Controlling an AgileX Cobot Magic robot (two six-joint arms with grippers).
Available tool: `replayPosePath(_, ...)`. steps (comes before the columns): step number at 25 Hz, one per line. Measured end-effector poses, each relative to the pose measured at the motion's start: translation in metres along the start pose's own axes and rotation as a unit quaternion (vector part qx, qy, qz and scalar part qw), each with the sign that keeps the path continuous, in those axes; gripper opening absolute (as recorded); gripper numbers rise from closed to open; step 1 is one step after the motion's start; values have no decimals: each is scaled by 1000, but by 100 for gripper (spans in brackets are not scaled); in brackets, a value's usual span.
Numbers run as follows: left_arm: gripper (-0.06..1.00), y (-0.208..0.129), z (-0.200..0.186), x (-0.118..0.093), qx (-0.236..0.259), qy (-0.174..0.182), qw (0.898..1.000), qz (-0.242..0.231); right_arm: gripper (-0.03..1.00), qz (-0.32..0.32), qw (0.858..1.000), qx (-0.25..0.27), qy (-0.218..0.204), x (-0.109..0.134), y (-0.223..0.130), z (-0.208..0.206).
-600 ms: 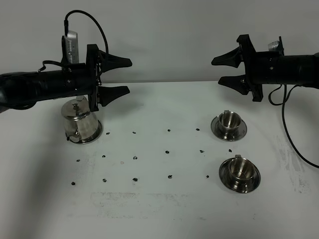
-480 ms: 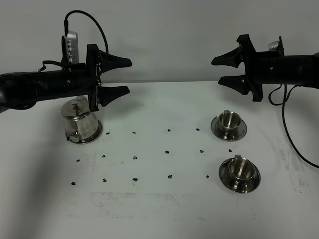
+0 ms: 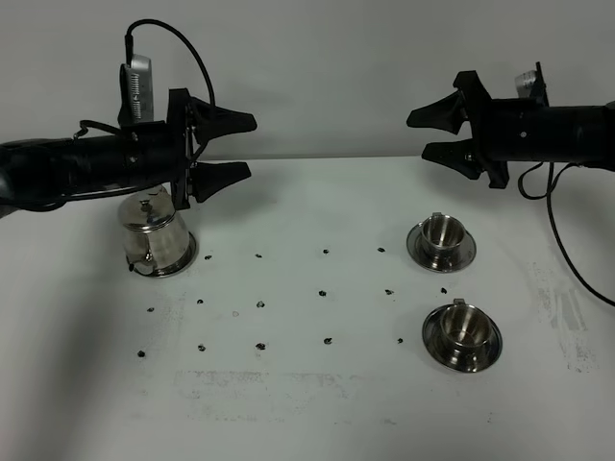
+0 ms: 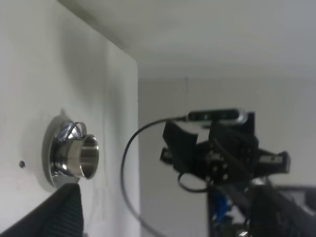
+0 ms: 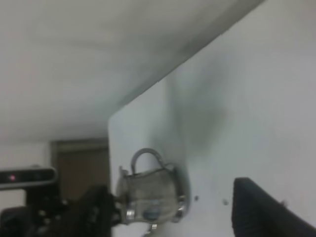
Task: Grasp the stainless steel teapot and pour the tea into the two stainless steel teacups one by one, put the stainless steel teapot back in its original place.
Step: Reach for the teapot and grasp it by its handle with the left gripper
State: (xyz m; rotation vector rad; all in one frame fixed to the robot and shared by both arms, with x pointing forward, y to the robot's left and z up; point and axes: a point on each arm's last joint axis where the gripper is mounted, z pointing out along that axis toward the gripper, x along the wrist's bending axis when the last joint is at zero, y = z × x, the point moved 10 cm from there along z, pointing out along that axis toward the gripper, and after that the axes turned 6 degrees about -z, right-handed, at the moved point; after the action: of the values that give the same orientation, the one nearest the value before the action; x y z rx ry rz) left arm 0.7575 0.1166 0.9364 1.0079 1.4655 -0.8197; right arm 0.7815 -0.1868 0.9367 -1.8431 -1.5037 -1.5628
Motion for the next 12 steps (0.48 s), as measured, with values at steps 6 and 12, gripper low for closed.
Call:
replayPosePath(6, 62, -1, -3, -4, 37, 59, 983, 173, 48, -185, 983, -14, 10, 7, 5, -1)
replayPosePath(12, 61, 25, -27, -12, 57, 210, 908, 357, 46, -404, 912, -49, -45, 21, 28, -18)
